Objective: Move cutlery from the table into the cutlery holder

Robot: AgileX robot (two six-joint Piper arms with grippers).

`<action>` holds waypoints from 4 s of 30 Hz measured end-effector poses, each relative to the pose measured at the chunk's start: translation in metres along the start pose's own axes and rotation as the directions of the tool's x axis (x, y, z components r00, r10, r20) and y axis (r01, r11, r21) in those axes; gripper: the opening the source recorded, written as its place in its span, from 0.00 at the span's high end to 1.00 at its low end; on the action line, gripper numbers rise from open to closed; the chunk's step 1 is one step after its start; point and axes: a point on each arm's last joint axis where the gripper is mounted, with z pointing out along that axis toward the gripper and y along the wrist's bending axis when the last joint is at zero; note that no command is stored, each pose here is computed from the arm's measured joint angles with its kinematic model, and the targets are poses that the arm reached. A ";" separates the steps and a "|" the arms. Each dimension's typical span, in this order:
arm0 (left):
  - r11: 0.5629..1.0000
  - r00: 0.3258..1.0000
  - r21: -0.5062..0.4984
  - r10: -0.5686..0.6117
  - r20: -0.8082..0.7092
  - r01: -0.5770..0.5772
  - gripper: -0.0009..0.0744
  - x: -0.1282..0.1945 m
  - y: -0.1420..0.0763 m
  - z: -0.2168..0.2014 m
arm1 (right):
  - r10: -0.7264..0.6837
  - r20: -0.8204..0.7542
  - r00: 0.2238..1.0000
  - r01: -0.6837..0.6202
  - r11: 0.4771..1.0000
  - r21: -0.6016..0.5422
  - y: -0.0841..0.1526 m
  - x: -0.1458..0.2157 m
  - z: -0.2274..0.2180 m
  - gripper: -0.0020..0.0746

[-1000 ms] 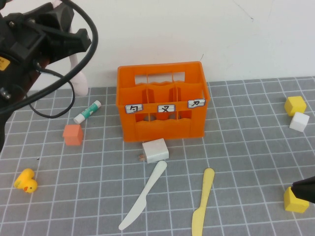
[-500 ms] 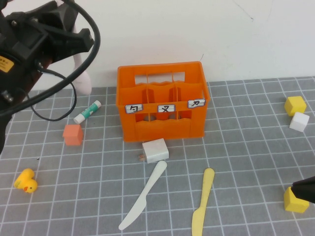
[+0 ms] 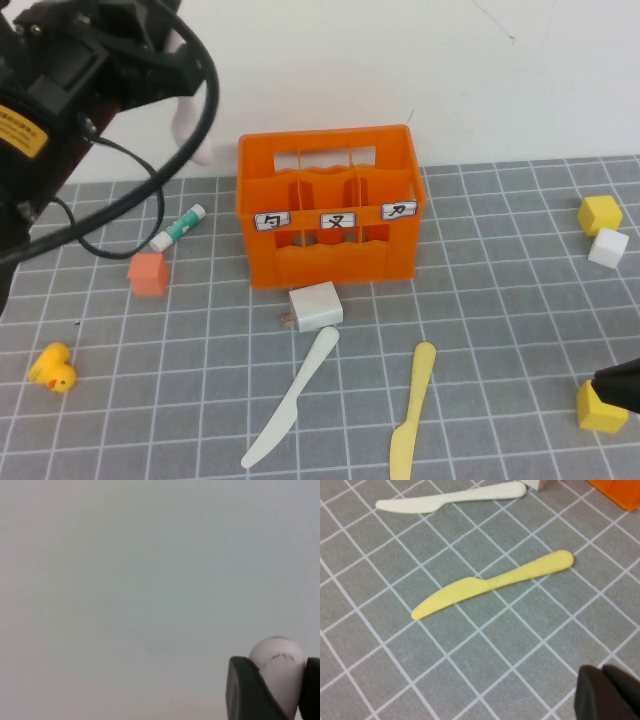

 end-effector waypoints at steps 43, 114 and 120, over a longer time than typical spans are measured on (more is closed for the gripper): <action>0.738 0.907 0.550 -0.210 -0.365 0.392 0.74 0.048 -0.051 0.003 | -0.002 0.000 1.000 0.003 1.000 -0.028 0.003 0.000 0.000 0.98; 1.000 0.275 0.009 0.014 -0.961 -0.020 0.99 0.160 -0.017 0.005 | -0.001 0.022 1.000 0.001 1.000 -0.003 0.000 -0.002 0.000 0.98; 0.990 0.265 0.129 0.112 -0.958 0.049 0.96 0.197 -0.021 0.019 | 0.008 0.031 0.999 -0.008 1.000 -0.007 0.001 -0.003 0.000 0.98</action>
